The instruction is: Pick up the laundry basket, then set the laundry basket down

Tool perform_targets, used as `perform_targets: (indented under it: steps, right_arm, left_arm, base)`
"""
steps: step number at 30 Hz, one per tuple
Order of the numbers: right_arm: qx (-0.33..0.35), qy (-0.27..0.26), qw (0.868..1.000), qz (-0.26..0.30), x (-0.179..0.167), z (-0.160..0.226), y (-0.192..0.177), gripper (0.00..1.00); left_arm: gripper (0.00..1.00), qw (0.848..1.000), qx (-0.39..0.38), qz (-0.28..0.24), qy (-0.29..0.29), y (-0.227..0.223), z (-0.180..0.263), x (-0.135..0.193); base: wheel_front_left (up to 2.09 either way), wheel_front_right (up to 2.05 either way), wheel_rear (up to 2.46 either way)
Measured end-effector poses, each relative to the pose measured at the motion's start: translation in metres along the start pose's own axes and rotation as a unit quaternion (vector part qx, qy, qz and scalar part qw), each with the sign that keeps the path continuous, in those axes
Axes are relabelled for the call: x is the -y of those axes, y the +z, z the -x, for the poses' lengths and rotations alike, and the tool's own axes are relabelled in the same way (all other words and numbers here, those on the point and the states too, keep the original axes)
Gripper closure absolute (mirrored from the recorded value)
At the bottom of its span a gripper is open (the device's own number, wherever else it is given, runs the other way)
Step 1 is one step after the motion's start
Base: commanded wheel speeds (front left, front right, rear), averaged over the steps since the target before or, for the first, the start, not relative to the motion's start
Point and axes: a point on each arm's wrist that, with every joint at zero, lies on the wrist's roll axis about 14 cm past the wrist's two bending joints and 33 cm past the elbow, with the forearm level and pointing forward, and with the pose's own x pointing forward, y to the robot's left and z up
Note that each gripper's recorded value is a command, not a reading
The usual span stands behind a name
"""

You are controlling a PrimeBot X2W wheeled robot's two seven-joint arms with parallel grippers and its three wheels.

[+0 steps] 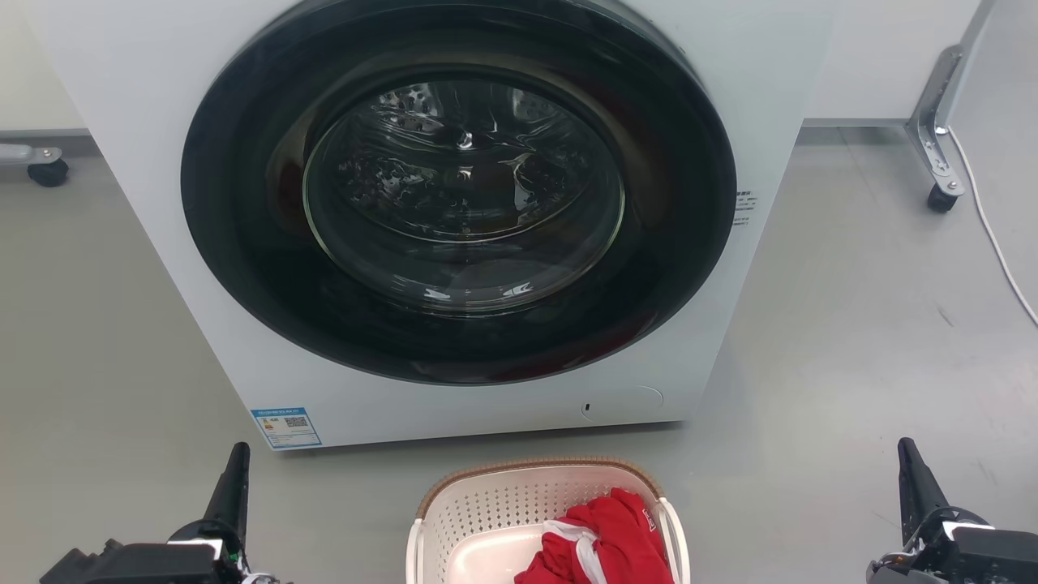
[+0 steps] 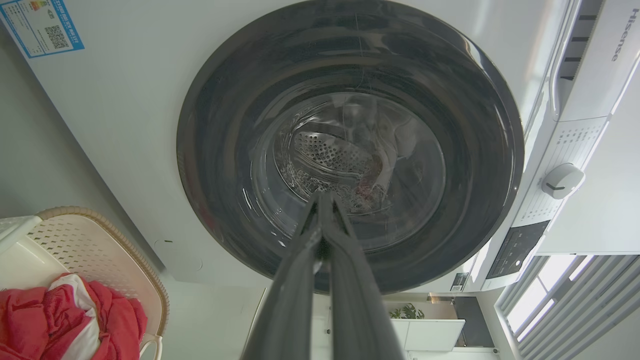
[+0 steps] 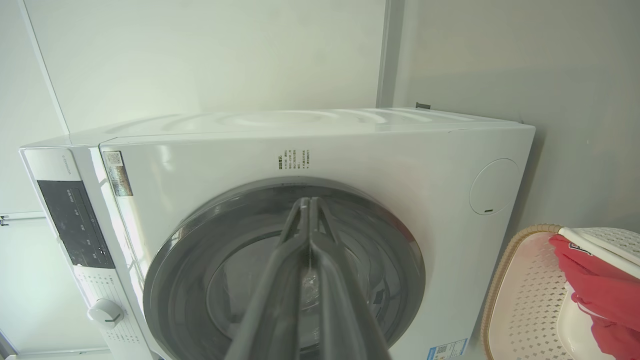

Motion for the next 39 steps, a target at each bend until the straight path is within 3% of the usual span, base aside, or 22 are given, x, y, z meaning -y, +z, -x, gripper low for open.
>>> perform_targets:
  steps: [39]
  right_arm:
    - [0.000, 0.000, 1.000, 0.000, -0.0001, 0.0000, 0.0000, 1.00]
  left_arm:
    - [1.00, 1.000, 0.000, 0.000, 0.000, 0.0000, 0.0000, -0.0002]
  base:
    - [0.00, 0.00, 0.00]
